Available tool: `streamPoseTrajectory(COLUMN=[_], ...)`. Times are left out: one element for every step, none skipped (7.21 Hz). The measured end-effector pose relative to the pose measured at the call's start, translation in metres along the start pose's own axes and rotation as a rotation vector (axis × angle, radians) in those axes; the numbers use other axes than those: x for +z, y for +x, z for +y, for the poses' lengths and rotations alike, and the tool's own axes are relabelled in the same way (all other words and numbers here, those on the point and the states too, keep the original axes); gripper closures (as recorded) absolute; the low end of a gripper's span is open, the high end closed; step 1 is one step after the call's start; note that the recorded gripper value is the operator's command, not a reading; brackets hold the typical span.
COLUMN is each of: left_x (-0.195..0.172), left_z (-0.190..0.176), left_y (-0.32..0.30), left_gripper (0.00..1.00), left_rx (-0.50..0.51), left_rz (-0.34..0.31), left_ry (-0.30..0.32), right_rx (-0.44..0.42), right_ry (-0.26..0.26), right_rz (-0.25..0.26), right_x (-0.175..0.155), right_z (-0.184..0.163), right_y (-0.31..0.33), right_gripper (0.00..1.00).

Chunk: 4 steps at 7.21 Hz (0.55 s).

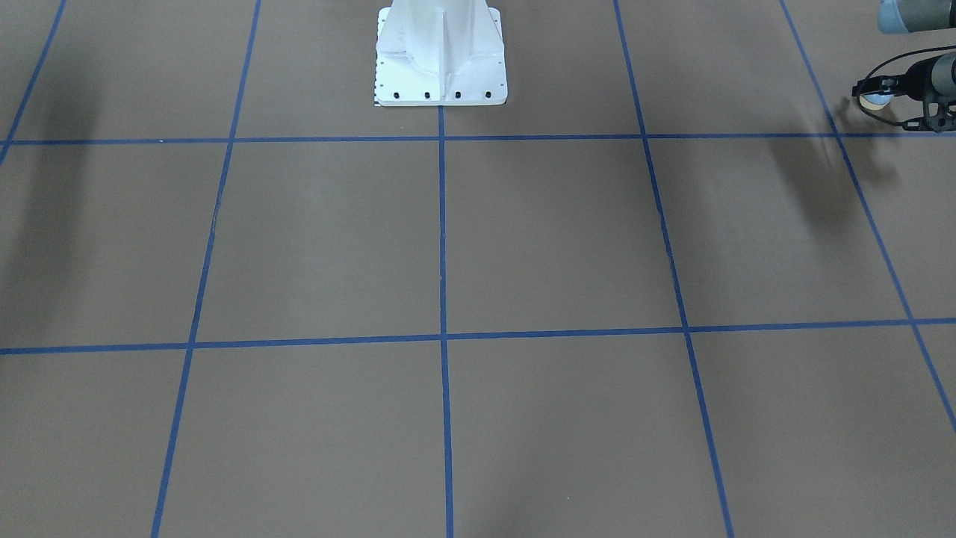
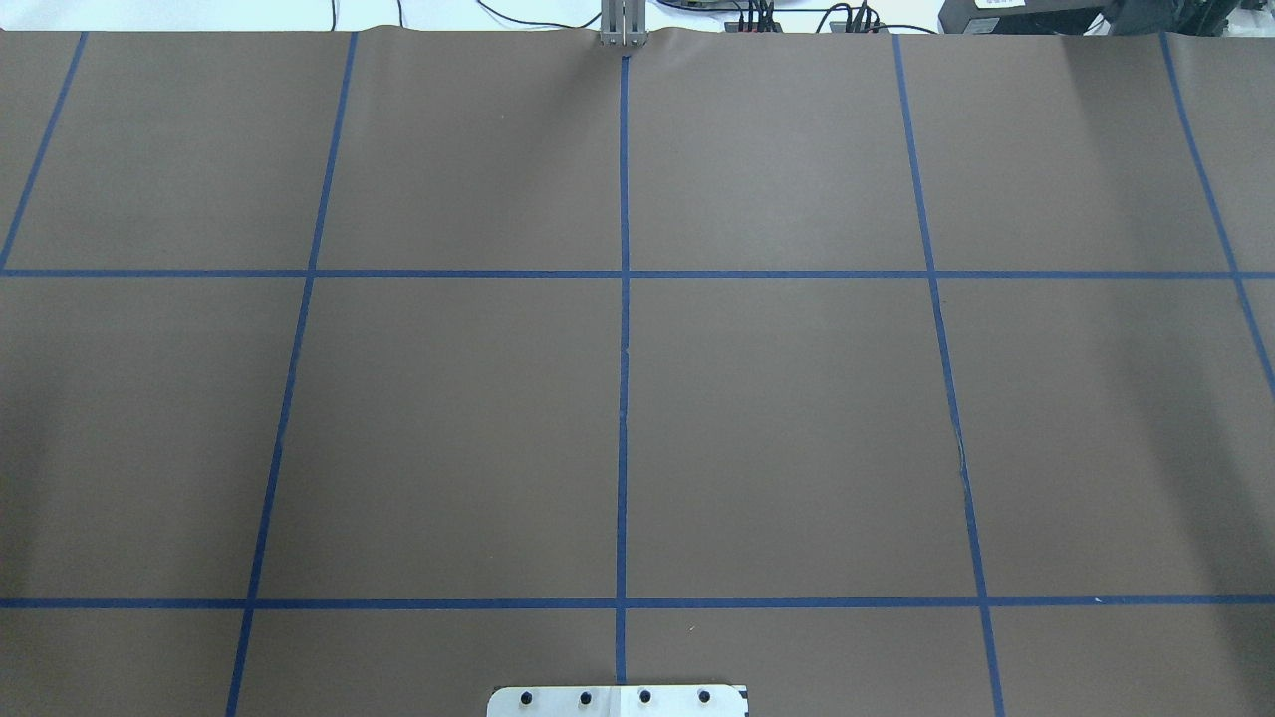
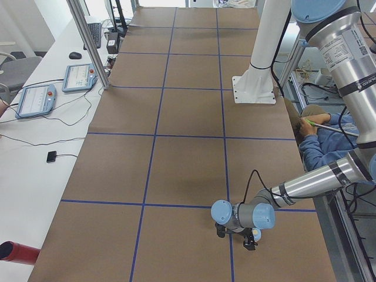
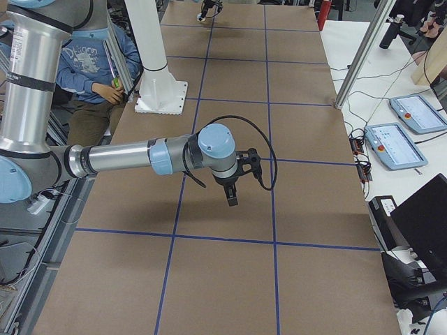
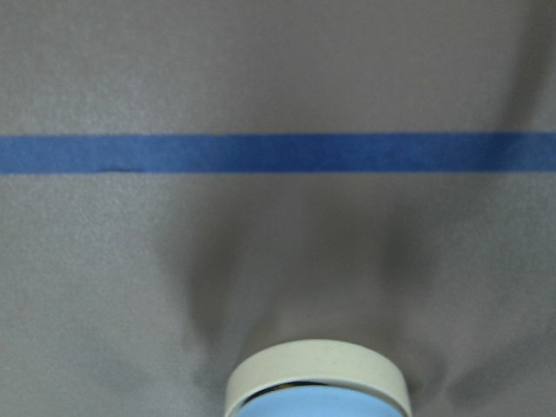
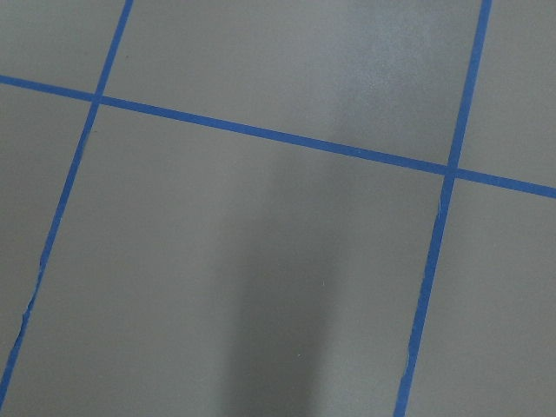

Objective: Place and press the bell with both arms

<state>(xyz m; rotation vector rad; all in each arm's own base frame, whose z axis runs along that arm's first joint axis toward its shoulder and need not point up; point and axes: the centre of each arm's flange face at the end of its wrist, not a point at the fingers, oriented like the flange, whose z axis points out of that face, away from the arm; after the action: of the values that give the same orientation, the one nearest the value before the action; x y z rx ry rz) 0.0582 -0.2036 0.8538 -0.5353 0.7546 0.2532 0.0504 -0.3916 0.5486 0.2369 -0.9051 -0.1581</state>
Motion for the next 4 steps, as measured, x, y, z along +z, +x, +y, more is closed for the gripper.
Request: streamPoseTrajectory(left_x=[0.0004,0.0009,0.0011,0.0013], left_z=[-0.0002,-0.0001,-0.0003,-0.0005], left_y=[0.0001,-0.0002,-0.0002,-0.0004], left_gripper=[0.19,0.24,0.37,0.56], left_rx=[0.001,0.000,0.000,0.000], left_rz=[-0.001,-0.001,-0.002,-0.003], left_ry=[-0.002,-0.003,-0.004,-0.004], right_rx=[0.002,0.003,0.003,0.003], right_ry=[-0.002,-0.003,-0.003,-0.003], right_rz=[0.000,0.000,0.000,0.000], right_x=[0.0005,0.0007,0.0007,0.0008], right_z=[0.0014,0.0023,0.0025,0.0026], right_y=[0.0006,0.0009,0.0007,0.0006], right_gripper=[0.00,0.00,0.00,0.00])
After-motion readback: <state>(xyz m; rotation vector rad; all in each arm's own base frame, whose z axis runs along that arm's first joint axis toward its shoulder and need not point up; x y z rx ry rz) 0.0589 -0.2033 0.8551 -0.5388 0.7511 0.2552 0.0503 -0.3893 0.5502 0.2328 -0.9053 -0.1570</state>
